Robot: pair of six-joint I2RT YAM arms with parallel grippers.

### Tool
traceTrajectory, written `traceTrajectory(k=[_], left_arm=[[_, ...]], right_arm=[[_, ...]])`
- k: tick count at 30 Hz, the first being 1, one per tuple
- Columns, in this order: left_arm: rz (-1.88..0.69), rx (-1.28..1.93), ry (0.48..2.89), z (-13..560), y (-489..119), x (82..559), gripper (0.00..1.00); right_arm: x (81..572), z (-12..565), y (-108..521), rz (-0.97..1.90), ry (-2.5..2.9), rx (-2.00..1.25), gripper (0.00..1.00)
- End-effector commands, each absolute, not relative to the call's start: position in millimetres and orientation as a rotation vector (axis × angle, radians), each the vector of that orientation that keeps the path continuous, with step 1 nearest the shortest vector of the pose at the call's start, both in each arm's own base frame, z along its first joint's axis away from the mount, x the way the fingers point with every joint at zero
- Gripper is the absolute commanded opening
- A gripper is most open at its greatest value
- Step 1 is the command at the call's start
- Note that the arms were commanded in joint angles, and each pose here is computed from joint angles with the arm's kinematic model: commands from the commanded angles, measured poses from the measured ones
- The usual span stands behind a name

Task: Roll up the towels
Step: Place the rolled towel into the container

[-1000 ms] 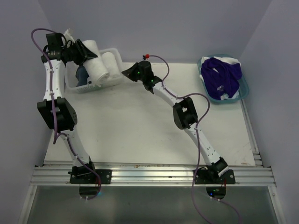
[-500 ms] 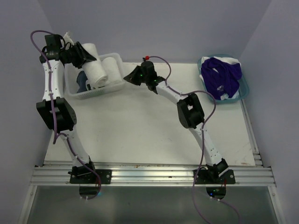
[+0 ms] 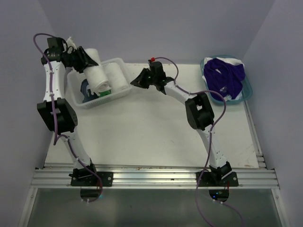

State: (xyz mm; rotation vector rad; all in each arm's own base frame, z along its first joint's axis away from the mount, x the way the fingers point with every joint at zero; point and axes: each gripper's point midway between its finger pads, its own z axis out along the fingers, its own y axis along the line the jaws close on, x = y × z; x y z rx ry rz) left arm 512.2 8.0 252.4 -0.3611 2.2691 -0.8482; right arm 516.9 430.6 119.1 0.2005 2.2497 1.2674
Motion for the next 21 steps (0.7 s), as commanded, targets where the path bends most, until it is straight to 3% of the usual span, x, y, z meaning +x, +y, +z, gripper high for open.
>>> traceTrajectory(k=[1,21], left_arm=[[-0.901,-0.326,2.273,249.4,5.3,509.0,0.1],[-0.755,-0.419,2.309,221.9,79.4,503.4,0.1]], right_arm=[[500.9,155.5,429.5,1.297,2.213,0.077,0.0],[487.3,134.3,425.4,1.294,2.261,0.064,0.0]])
